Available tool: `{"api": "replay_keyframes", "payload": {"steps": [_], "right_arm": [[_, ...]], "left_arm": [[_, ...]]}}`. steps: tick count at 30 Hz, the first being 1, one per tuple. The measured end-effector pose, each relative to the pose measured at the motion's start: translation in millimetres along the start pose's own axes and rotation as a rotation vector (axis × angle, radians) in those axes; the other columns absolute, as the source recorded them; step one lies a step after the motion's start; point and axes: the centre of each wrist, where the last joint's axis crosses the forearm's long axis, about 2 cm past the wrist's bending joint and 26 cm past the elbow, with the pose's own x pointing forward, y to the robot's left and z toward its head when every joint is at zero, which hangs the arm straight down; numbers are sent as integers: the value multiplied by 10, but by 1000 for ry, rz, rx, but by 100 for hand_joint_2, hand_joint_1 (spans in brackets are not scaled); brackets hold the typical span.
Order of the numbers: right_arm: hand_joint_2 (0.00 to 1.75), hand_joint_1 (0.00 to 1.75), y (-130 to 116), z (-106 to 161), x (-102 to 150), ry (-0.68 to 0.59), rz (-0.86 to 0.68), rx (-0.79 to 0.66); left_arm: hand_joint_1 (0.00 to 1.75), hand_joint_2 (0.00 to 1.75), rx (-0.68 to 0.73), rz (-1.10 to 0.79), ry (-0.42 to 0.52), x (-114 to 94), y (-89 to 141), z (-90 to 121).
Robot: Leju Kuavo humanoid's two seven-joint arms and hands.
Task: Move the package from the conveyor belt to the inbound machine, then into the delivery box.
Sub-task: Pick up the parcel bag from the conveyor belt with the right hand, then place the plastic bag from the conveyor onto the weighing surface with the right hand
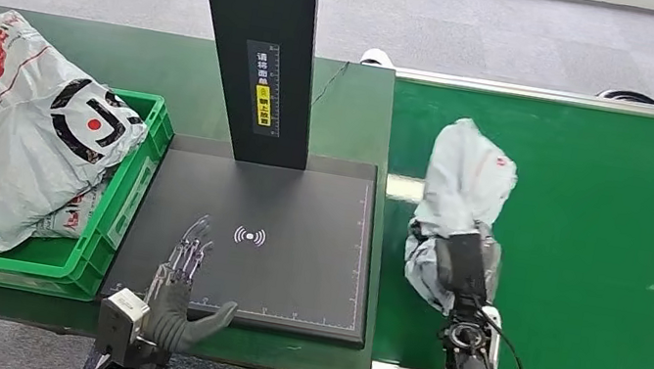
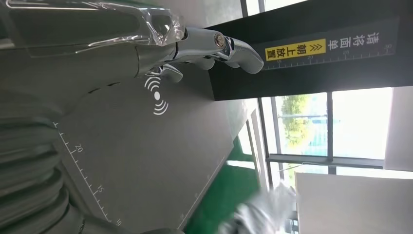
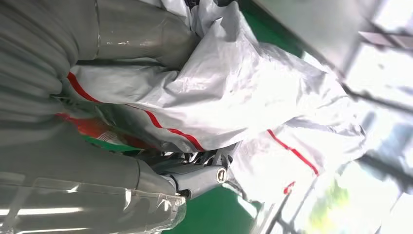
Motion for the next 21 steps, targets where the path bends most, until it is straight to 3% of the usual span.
{"api": "replay_keyframes", "payload": {"steps": [4, 11, 17, 21], "right_arm": [[175, 175, -152, -33, 101, -71, -166, -216], [175, 175, -276, -22, 366, -207, -290, -412], [175, 175, -200, -11, 634, -317, -389, -350], [175, 175, -65, -10, 757, -359, -447, -185]], "left_arm": [[0, 175, 14, -5, -2, 5, -16, -8], [0, 175, 25, -3, -4, 10, -43, -17], [0, 175, 29, -2, -4, 12, -50, -20], [0, 175, 31, -4, -8, 12, -44, -24]]}}
